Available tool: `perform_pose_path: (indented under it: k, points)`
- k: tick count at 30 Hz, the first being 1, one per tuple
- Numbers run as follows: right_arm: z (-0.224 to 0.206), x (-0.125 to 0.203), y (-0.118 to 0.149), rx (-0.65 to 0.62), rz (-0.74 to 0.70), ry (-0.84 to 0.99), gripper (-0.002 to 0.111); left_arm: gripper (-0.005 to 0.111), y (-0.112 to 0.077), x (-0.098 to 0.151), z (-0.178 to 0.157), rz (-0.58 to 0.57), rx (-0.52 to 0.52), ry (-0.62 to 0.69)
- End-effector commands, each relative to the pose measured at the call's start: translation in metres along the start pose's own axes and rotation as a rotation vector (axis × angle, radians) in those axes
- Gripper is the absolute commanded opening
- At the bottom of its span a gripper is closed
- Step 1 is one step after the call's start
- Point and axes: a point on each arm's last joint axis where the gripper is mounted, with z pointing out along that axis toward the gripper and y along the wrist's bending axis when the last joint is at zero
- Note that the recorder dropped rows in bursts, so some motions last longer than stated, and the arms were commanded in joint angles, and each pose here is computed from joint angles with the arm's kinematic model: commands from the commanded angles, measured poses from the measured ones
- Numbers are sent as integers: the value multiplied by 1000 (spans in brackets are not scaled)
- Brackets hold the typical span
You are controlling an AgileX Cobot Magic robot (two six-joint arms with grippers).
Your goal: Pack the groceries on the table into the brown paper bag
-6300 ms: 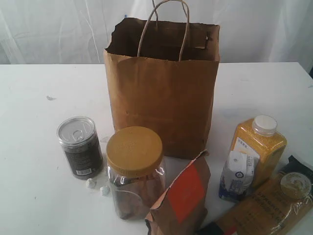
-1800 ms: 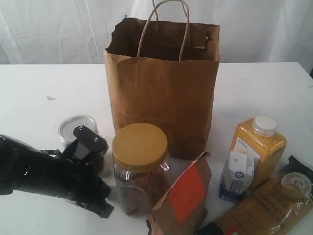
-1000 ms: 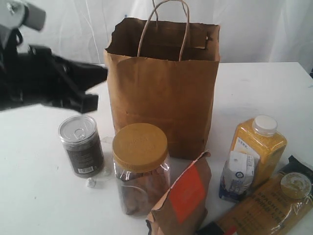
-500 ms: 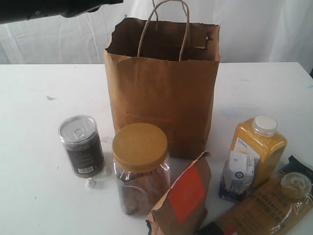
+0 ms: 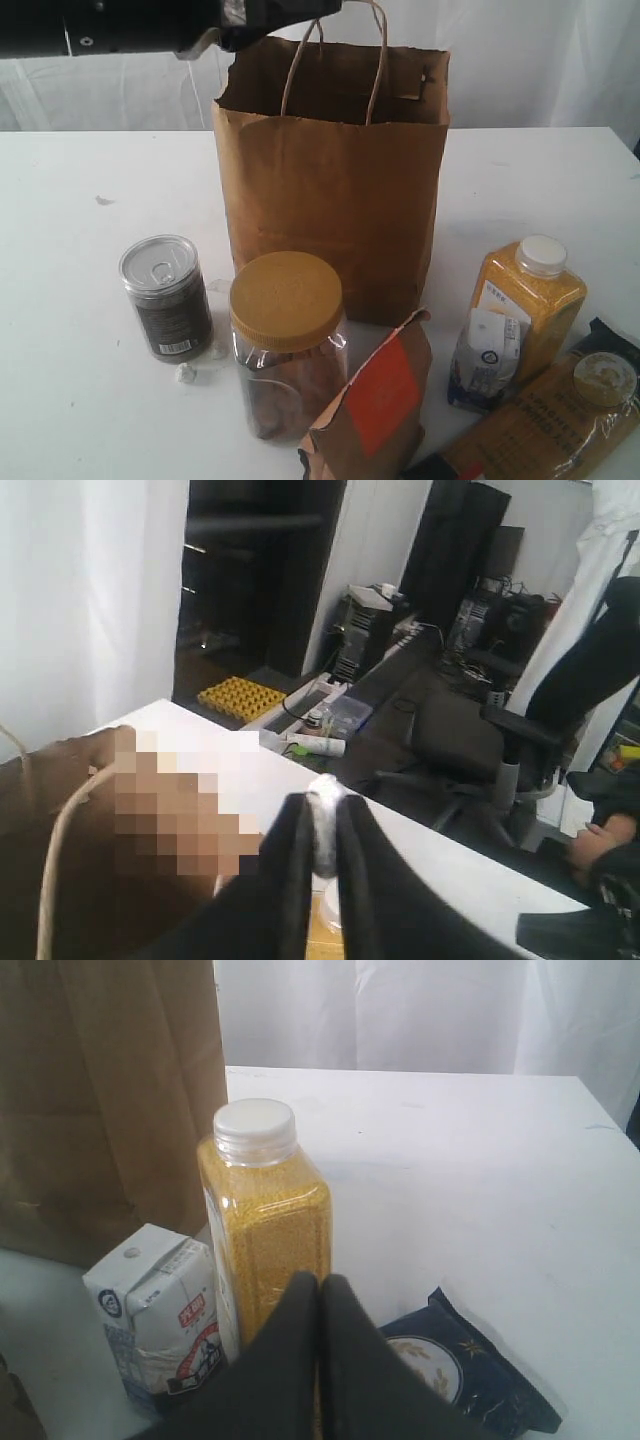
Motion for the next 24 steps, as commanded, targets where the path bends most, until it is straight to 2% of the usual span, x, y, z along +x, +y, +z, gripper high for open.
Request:
perform_pose_path:
  k: [1, 11, 18, 24]
  points:
    - [-1, -2, 0, 5, -5, -19, 0, 0, -19, 1, 13, -9, 102, 23]
    - [-1, -2, 0, 5, -5, -19, 0, 0, -38, -1, 70, 54, 71, 43]
    - [-1, -2, 0, 5, -5, -19, 0, 0, -26, -18, 102, 141, -35, -5]
    - [-1, -2, 0, 5, -5, -19, 0, 0, -9, -6, 119, 274, -132, 44]
